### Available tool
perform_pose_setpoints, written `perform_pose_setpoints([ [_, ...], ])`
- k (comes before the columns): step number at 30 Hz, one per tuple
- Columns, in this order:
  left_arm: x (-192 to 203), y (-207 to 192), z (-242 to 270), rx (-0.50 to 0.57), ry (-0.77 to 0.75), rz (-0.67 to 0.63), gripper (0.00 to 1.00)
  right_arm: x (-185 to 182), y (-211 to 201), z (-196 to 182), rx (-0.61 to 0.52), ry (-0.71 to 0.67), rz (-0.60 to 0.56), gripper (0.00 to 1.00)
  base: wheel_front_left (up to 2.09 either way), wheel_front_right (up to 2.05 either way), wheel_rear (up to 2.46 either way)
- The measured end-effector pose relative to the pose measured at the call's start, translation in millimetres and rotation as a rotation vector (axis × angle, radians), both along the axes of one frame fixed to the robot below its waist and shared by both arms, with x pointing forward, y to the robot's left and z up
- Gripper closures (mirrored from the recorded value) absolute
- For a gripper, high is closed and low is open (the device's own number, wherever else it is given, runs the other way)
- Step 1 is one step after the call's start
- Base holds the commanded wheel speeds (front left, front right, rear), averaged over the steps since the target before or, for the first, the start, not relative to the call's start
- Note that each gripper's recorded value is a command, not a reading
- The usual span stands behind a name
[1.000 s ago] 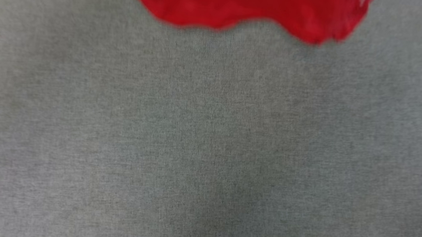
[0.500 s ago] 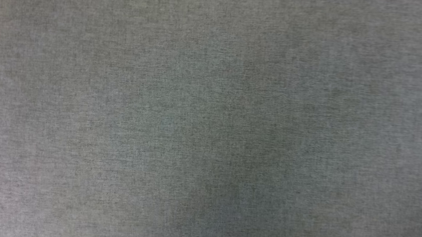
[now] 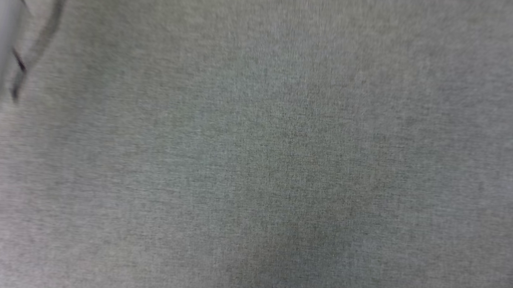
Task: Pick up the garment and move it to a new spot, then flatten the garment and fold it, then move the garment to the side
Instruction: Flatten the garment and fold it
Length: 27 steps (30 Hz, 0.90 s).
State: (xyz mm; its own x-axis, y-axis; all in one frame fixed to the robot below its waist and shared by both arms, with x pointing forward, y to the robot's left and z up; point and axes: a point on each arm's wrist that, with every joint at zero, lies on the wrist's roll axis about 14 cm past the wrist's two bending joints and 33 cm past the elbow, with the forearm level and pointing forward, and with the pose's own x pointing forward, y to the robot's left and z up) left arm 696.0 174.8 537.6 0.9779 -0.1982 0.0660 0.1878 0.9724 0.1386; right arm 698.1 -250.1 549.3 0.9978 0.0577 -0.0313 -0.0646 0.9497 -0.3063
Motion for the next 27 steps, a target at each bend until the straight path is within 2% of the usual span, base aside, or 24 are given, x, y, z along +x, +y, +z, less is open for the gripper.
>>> perform_pose_setpoints([
  [7, -81, 0, -64, -0.040, 0.178, -0.008, 1.00, -66, -14, -46, 0.065, 0.134, -0.008, 1.00, 0.00, 0.00, 0.00],
  [12, -148, 7, -95, -0.049, 0.319, -0.008, 1.00, -127, -19, -71, 0.125, 0.230, -0.006, 1.00, 0.00, 0.00, 0.00],
  [20, -236, 13, -108, -0.003, 0.434, -0.016, 1.00, -212, -44, -80, 0.122, 0.317, -0.031, 1.00, 0.00, 0.00, 0.00],
  [27, -295, 14, -111, -0.006, 0.505, -0.012, 1.00, -276, -56, -97, 0.097, 0.434, -0.040, 1.00, 0.00, 0.00, 0.00],
])
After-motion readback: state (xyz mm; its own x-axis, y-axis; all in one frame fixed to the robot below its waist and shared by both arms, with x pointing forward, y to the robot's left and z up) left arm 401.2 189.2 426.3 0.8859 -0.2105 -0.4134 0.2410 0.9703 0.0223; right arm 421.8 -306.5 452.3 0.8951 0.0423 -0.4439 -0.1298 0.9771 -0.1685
